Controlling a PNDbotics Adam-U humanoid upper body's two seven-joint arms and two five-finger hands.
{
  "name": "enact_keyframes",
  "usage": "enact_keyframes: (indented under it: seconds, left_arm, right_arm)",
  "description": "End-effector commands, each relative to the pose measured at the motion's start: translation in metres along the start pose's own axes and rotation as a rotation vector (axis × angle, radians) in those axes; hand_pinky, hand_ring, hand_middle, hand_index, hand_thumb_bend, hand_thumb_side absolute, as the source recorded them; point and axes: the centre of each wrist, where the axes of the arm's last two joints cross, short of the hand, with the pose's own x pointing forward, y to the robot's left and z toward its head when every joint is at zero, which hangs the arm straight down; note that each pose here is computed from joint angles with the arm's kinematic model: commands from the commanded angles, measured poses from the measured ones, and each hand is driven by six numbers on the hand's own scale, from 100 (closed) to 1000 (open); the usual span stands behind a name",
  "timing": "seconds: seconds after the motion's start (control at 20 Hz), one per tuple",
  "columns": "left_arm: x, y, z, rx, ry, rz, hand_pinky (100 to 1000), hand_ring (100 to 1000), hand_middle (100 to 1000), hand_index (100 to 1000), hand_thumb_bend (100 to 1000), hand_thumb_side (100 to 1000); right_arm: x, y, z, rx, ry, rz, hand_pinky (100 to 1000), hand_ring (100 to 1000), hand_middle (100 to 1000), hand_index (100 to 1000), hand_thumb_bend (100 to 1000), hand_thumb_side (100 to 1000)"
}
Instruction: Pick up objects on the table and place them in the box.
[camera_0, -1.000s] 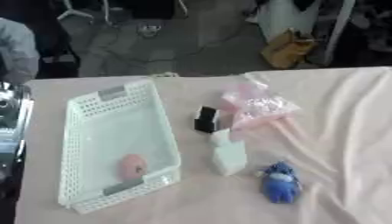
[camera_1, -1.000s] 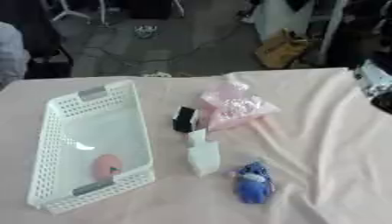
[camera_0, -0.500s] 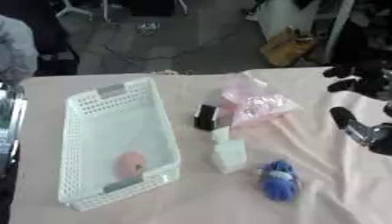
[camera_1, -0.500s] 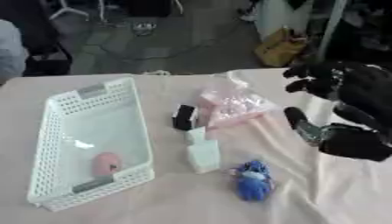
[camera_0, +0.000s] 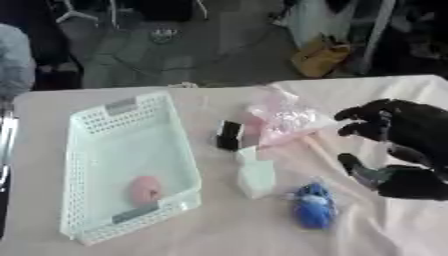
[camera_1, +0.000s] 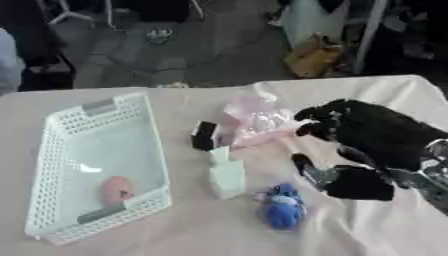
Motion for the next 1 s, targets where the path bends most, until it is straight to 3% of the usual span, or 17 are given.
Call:
enact_keyframes:
  seconds: [0.05,0.3,0.35,0.65,1.0]
  left_arm:
    - [0.004,0.001,-0.007,0.004,-0.025,0.011,851,994,918,975,100,972]
    - [0.005,0.000,-0.008,-0.007,-0.031,0.018,851,994,917,975,100,971]
    - [0.005,0.000,-0.008,-0.008,-0.031,0.019,851,994,917,975,100,961]
    - [0.006,-0.002,-0.008,-0.008,-0.033,0.029,851,994,916,974,100,969]
    - [0.007,-0.003,-0.010,-0.001,-0.035,0.039,850,994,915,974,100,968]
  right_arm:
    - [-0.002,0.004,-0.007,0.038,0.001,-0.006,942,908,899,895,255,1000]
    - [-0.002,0.028,-0.022,0.174,-0.070,-0.008,961,928,916,927,296,1000]
    - [-0.002,0.030,-0.025,0.184,-0.081,-0.011,963,930,921,935,343,1000]
    - [-0.002,0.038,-0.040,0.240,-0.141,-0.042,962,932,931,950,413,930]
    - [-0.016,0.058,-0.055,0.178,-0.196,-0.018,954,928,922,934,459,944]
